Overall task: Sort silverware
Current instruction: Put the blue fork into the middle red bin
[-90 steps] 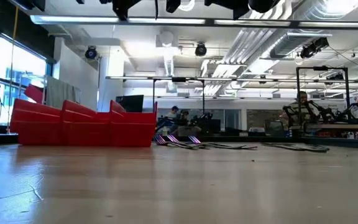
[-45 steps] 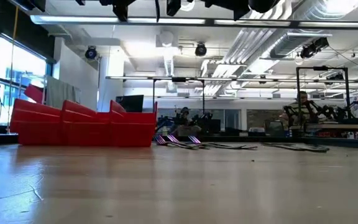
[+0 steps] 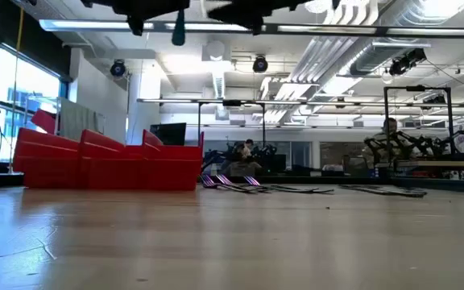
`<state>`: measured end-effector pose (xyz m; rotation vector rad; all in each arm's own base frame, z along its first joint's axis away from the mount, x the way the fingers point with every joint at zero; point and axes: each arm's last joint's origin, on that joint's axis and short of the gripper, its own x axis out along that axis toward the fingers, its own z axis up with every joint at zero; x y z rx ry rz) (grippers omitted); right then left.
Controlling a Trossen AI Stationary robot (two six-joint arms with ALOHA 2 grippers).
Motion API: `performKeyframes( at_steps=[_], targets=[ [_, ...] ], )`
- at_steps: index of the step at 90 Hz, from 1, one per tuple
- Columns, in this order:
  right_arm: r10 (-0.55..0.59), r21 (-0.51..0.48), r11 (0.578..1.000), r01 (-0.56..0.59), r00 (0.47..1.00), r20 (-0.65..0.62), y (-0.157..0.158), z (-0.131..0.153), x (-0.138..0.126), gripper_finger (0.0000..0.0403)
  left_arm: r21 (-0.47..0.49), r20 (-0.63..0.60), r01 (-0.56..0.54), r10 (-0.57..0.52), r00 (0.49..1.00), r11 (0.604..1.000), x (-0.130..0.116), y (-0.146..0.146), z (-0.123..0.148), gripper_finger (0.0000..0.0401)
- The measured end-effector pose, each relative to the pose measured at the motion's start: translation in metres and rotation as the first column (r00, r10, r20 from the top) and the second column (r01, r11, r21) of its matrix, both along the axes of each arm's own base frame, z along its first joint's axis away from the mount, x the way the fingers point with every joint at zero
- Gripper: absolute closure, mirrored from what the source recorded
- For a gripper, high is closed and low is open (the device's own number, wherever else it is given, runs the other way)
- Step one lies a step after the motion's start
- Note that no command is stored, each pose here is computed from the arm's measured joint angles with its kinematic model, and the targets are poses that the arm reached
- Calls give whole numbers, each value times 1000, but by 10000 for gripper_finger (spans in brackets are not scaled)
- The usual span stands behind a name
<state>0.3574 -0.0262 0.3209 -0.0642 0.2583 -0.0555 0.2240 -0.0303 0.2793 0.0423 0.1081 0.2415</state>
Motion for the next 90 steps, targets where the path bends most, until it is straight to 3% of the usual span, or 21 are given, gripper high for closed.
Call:
performKeyframes(
  at_steps=[10,18,27,40,46,50,63,79,90],
  targets=[
    [-157,-22,988,156,985,-69,0,6,-16,145,-49,-43,-150,148,988,988,-14,7,0,400],
    [-223,-37,975,220,965,-135,3,3,-23,142,-109,-102,-340,329,939,934,-28,21,-4,400],
    [-244,-45,970,239,949,-201,9,-6,-24,142,-213,-185,-518,486,854,829,-41,42,-14,401],
    [-227,-78,974,215,949,-219,16,-13,-18,142,-304,-339,-722,638,692,621,-56,75,-32,401],
    [-221,-86,975,206,949,-225,17,-15,-17,142,-337,-419,-771,647,637,540,-60,90,-41,401],
    [-222,-85,975,208,949,-223,17,-15,-17,142,-366,-451,-778,634,629,511,-60,100,-44,401],
    [-220,-94,974,204,952,-214,17,-14,-16,142,-390,-519,-789,594,614,475,-51,127,-59,401],
    [-212,-97,976,195,953,-217,17,-14,-16,142,-365,-638,-850,562,526,381,-48,154,-86,401],
    [-212,-99,976,194,951,-226,17,-15,-17,142,-375,-682,-863,529,505,339,-47,164,-98,401]
  ],
)
